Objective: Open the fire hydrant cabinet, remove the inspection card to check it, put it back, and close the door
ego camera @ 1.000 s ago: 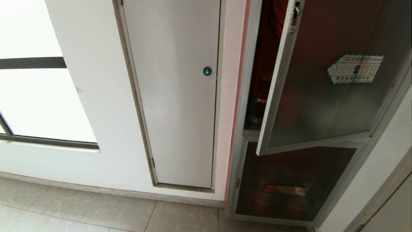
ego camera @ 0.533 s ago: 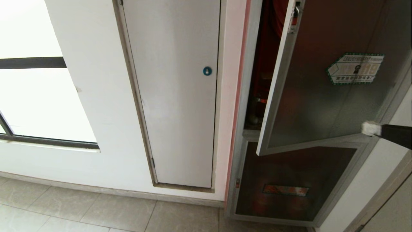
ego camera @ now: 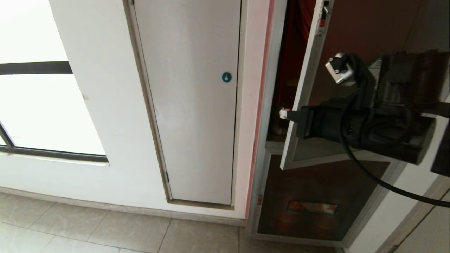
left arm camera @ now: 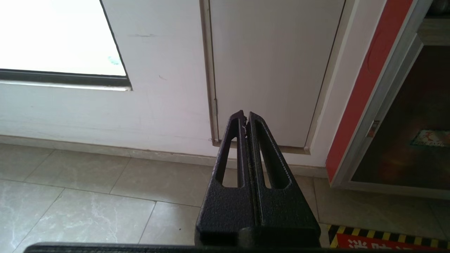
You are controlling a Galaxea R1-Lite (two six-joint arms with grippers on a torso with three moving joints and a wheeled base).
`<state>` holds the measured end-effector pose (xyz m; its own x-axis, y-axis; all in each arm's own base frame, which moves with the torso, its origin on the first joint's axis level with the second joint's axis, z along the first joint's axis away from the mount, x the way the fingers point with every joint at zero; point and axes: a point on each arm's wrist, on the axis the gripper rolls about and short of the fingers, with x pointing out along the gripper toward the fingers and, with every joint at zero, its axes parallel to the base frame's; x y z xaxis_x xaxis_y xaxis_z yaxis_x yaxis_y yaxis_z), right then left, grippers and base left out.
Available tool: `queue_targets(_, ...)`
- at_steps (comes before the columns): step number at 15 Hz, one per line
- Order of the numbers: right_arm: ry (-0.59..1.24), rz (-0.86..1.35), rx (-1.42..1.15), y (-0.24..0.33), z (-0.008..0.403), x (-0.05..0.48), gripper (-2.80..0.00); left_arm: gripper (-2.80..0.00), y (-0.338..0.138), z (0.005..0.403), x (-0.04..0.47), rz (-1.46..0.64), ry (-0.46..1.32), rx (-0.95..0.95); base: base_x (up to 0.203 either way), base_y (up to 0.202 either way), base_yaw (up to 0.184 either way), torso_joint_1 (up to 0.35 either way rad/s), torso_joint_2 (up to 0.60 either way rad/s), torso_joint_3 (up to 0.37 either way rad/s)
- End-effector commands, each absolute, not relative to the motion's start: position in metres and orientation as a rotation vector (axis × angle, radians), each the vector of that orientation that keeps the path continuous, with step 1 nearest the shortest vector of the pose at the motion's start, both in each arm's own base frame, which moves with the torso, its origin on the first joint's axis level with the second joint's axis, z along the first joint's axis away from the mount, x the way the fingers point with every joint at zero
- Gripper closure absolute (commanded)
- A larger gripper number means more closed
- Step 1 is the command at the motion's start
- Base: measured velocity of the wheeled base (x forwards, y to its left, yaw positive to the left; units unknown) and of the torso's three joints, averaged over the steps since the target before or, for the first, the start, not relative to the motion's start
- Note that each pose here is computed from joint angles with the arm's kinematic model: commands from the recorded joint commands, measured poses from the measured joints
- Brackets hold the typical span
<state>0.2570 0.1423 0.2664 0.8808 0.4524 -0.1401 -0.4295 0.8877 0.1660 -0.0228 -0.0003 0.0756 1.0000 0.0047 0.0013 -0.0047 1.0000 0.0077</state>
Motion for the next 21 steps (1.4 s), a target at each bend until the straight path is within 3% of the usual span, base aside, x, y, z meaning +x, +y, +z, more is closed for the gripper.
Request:
queue_targets(1,0.185,0.376,0.114,0.168,0.242,0.279,0.00,0.00,0.000,0.075,-0.023,0.005,0.002,0.008,0.000,0.000,0.000,0.000,0.00,0.000)
queue_targets(12,-0.370,-0.151,0.209,0.242,0.204,0.362,0.00,0.00,0.000,0.075,-0.023,0.005,0.002,0.009,0.000,0.000,0.000,0.000,0.00,0.000)
queue_targets(21,-0.472,-0.282,0.244,0.209,0.218,0.390,0.00,0.00,0.000,0.075,-0.023,0.005,0.002,0.009,0.000,0.000,0.000,0.000,0.00,0.000)
